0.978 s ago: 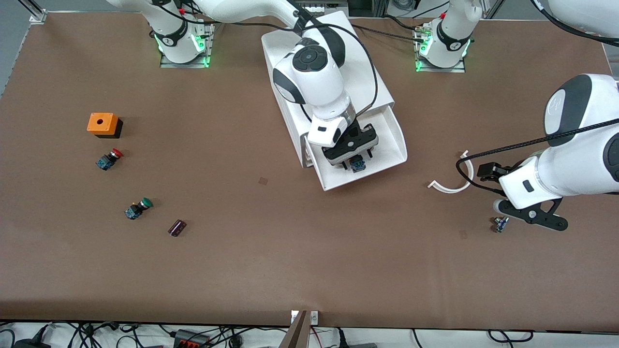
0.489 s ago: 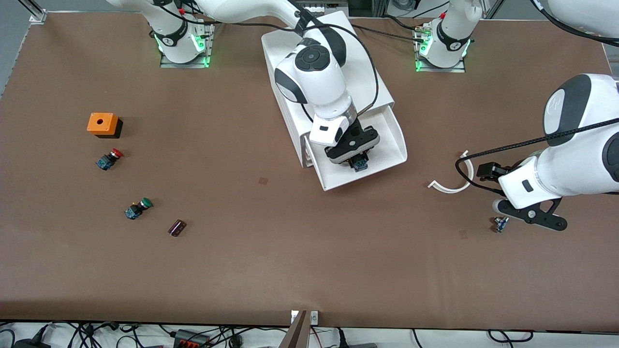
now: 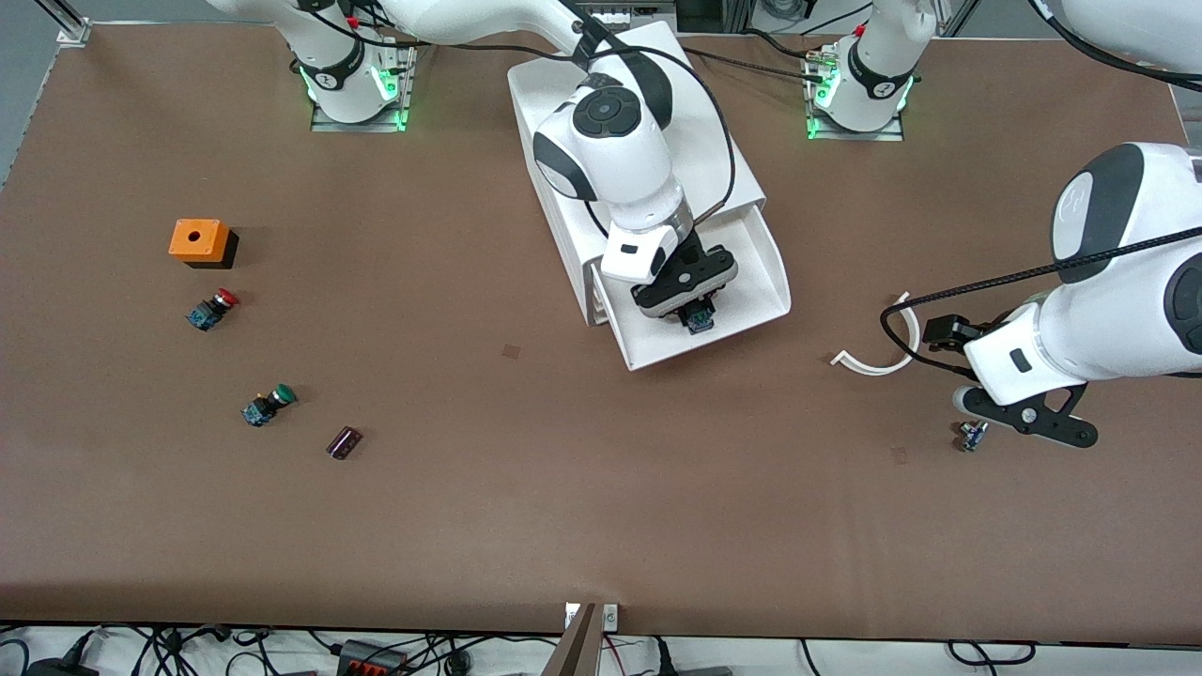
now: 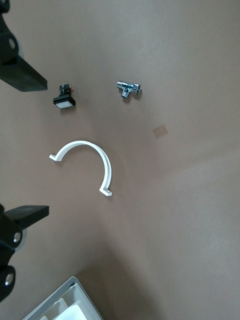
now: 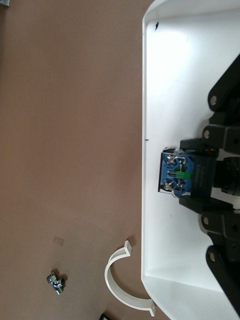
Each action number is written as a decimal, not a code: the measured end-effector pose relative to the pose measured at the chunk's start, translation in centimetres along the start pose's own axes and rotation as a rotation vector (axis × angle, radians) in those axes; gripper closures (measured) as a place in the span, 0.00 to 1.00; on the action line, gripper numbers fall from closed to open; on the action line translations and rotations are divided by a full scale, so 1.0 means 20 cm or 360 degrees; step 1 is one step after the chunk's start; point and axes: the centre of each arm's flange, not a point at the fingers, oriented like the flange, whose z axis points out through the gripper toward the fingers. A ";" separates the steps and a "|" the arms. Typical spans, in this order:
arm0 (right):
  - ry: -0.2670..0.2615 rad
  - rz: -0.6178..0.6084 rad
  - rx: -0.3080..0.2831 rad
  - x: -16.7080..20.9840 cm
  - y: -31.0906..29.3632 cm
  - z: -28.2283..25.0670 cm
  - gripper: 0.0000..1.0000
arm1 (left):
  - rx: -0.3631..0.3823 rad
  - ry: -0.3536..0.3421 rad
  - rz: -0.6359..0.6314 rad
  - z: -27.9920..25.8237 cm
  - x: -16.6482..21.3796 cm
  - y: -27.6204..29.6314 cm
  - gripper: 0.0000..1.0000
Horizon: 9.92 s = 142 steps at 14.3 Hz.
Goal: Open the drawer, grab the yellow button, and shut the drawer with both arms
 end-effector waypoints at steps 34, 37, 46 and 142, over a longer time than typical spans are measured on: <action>-0.0646 0.0533 -0.0411 0.20 2.05 -0.31 0.59 | -0.0199 0.0226 -0.1019 0.58 0.24 1.39 0.00; -0.0629 0.0419 -0.0394 0.10 2.14 -0.18 0.59 | -0.0173 0.0185 -0.0985 0.62 0.16 1.48 0.00; -0.0520 0.0197 -0.0399 -0.40 2.25 0.20 0.59 | -0.0123 -0.0056 -0.0812 0.68 -0.20 1.85 0.00; -0.0553 0.0618 -0.0539 -0.39 2.73 -1.99 0.00 | -0.0143 0.0267 -0.0170 -0.26 -0.81 -0.10 0.00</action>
